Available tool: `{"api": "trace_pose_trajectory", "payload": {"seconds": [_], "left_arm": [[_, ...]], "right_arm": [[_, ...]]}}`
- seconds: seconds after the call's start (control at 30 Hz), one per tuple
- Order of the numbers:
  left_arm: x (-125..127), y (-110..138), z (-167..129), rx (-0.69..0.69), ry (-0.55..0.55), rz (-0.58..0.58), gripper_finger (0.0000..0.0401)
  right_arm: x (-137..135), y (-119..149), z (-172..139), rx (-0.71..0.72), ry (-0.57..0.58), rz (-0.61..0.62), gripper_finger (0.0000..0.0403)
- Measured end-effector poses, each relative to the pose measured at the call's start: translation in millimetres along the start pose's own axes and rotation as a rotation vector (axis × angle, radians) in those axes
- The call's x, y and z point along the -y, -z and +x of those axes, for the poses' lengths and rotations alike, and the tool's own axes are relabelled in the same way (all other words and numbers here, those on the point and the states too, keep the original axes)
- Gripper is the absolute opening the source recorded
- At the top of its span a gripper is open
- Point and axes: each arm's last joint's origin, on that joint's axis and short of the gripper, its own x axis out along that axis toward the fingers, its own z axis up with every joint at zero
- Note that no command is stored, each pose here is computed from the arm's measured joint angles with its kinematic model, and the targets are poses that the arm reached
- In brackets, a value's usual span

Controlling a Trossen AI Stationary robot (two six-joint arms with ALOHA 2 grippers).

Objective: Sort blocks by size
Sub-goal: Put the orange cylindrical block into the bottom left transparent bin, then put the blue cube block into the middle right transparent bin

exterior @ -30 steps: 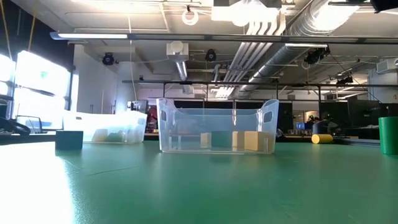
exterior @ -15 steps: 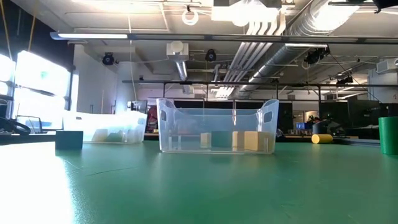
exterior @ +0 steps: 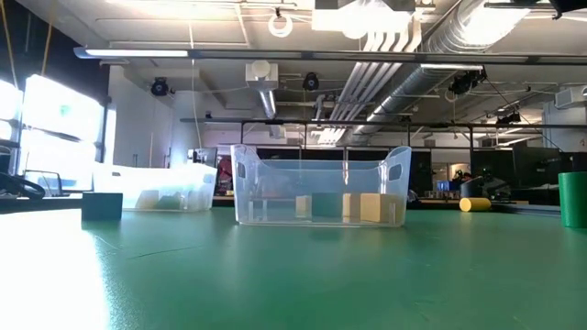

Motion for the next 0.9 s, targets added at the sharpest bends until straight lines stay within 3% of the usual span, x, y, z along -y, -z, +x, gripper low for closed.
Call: {"api": "trace_pose_trajectory", "payload": {"seconds": [0.2,0.5,0.7,0.9], "left_arm": [[-2.2,-4.1,-10.5,-0.013,-0.079,0.017,0.0203],[6.1,-23.3,-60.9,0.069,-0.084,0.056,0.0203],[18.0,-38.4,-77.5,0.375,0.131,0.101,0.02],[37.2,-54.2,-60.6,0.725,0.295,0.148,0.02]], "right_arm": [[0.0,0.0,0.0,0.0,0.0,-0.001,0.0181],[0.0,0.0,0.0,0.0,0.0,0.0,0.0181],[0.0,0.0,0.0,0.0,0.0,0.0,0.0181],[0.1,0.1,0.0,0.0,0.001,-0.006,0.0181]]}}
